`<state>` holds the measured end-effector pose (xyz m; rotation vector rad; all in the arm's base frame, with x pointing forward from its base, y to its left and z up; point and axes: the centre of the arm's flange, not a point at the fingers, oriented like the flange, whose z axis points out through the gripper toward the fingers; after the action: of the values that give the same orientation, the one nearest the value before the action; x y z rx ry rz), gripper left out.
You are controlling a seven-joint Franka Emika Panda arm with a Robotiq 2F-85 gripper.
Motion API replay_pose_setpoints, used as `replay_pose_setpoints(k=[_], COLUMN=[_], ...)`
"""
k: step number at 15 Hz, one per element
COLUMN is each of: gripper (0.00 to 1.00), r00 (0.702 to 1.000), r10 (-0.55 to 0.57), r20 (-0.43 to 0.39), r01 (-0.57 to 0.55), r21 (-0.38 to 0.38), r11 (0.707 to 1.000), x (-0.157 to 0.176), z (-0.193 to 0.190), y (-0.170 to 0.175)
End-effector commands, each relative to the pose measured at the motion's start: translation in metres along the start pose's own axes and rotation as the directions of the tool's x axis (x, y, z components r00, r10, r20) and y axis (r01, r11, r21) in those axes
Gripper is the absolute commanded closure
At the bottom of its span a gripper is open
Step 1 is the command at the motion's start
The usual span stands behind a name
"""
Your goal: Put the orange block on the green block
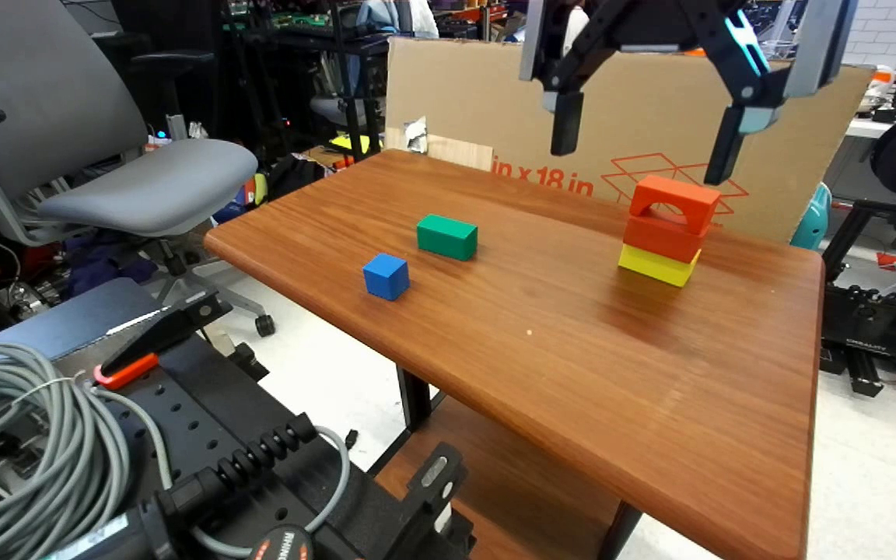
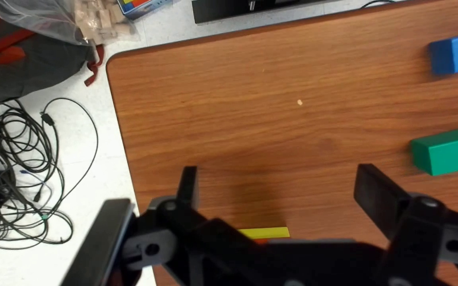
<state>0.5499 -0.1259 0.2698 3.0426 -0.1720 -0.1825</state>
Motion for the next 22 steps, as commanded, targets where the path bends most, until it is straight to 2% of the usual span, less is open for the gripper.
replay_pose_setpoints(k=[1,6,22], gripper=[0.00,0.00,0.00], r00=[1.000,0.999,0.996], r10=[0.007,0.013,-0.038], r20=[0.025,0.039,0.081], r01=[-0.007,-0.013,0.038], r21=[0.015,-0.009,-0.001], r11=[1.000,1.000,0.999], x=[0.044,0.070,0.122], z=[0.012,0.022,0.043], y=[0.008,0.014,0.003])
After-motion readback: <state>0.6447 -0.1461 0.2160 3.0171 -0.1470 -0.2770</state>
